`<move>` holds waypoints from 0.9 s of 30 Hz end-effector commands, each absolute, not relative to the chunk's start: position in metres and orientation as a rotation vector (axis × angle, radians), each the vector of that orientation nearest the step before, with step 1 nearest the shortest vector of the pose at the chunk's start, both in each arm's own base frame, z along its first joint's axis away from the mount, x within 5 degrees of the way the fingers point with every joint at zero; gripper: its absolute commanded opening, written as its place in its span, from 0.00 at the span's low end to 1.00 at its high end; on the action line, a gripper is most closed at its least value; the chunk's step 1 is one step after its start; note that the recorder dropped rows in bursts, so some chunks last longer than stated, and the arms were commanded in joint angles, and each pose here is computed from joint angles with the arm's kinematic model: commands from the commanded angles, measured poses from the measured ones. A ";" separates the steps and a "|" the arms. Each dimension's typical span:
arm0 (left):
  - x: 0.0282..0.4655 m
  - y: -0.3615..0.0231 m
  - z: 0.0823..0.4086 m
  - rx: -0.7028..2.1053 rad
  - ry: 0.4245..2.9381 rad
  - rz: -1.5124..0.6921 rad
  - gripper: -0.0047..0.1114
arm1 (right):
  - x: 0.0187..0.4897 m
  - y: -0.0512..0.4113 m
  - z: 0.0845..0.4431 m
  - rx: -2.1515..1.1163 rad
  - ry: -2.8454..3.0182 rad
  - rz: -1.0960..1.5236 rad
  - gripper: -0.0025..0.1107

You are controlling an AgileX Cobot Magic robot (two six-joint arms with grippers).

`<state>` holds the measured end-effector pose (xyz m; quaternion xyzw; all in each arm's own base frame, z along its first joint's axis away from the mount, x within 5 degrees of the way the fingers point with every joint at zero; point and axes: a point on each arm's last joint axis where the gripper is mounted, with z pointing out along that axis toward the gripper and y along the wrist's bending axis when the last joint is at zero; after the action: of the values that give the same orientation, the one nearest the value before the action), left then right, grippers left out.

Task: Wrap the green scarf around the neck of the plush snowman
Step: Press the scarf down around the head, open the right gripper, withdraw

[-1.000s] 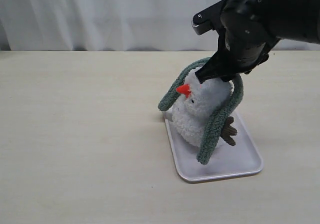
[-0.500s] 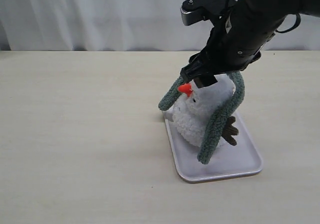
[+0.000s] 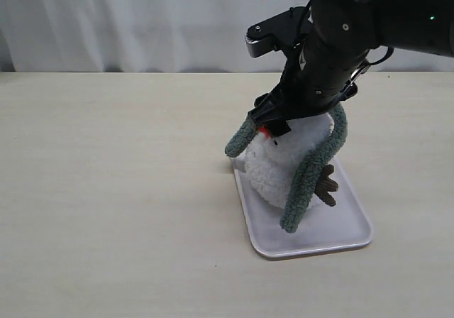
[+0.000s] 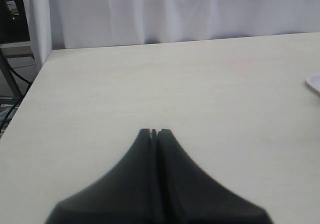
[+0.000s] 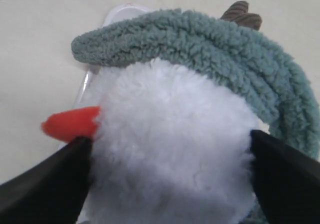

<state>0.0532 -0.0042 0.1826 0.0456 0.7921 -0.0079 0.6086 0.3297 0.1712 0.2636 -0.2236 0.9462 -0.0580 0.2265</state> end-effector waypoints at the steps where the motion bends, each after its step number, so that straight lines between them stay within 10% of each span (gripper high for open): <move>1: 0.053 -0.004 0.183 0.106 1.819 -0.021 0.04 | 0.334 0.171 0.255 -0.628 2.623 -0.195 0.71; 6: 0.054 -0.004 0.183 0.106 1.816 -0.021 0.04 | 0.335 0.174 0.249 -0.748 2.610 -0.206 0.65; 15: 0.053 -0.004 0.183 0.106 1.818 -0.021 0.04 | 0.329 0.181 0.247 -1.056 2.566 -0.133 0.07; 27: 0.053 -0.004 0.183 0.106 1.818 -0.021 0.04 | 0.304 0.200 0.263 -1.818 2.100 0.175 0.06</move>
<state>0.0532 -0.0042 0.1826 0.0456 0.7921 -0.0079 0.6086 0.3061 0.2011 0.2607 -0.6032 0.7747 0.0677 0.1771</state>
